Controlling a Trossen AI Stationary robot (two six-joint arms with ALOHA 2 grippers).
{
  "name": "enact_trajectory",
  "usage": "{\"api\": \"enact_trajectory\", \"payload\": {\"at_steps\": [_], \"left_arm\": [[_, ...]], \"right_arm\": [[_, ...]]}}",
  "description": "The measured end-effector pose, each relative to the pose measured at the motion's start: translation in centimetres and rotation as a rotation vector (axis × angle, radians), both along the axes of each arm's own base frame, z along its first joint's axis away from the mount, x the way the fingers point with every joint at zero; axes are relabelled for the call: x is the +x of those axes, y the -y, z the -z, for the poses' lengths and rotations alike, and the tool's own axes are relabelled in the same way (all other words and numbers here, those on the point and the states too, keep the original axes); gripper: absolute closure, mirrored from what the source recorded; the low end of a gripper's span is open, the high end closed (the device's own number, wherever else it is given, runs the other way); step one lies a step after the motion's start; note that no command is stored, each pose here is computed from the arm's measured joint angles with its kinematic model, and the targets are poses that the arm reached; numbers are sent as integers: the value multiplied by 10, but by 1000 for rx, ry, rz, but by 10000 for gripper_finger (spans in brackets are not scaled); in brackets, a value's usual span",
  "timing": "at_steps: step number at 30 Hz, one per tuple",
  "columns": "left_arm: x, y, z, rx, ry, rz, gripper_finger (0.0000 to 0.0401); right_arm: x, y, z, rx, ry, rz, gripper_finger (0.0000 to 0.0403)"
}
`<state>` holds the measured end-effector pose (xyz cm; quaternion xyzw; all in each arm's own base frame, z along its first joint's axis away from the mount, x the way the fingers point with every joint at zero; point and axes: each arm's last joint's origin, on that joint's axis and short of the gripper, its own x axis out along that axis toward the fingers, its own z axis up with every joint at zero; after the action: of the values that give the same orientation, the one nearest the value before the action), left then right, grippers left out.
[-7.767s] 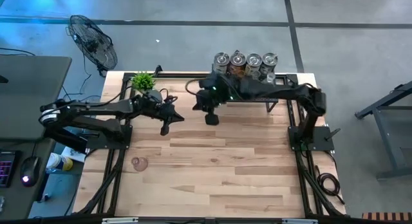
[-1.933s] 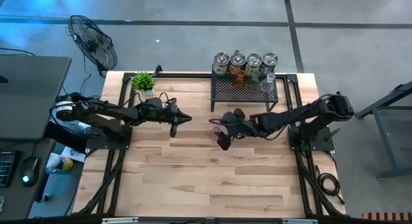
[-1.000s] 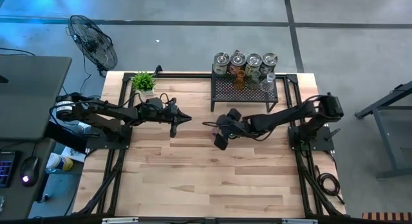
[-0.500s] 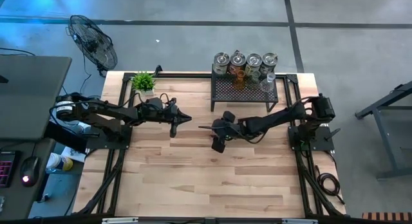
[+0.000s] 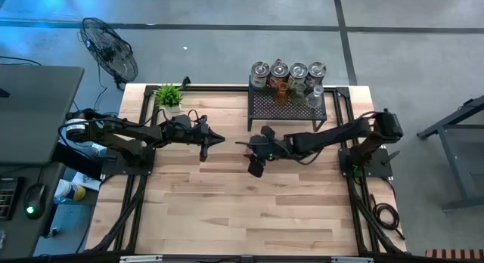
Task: Pick & Place candle stick holders
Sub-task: Put the pink candle holder on the shelf
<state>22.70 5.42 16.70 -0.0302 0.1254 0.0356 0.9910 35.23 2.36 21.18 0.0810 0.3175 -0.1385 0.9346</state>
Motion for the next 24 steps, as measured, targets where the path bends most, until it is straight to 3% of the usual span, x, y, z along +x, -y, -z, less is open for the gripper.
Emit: {"api": "enact_trajectory", "payload": {"at_steps": [5, 11, 17, 24], "left_arm": [[0, 0, 0, 0, 0, 0, 373], [0, 0, 0, 0, 1, 0, 373], [0, 0, 0, -3, 0, -1, 373], [0, 0, 0, -3, 0, -1, 373]], "right_arm": [[8, 20, -62, -34, 44, 69, 235], [8, 78, -121, -96, 37, 261, 244], [-8, 140, -120, -120, -25, 345, 231], [-19, 174, -106, -148, -47, 376, 243]]}}
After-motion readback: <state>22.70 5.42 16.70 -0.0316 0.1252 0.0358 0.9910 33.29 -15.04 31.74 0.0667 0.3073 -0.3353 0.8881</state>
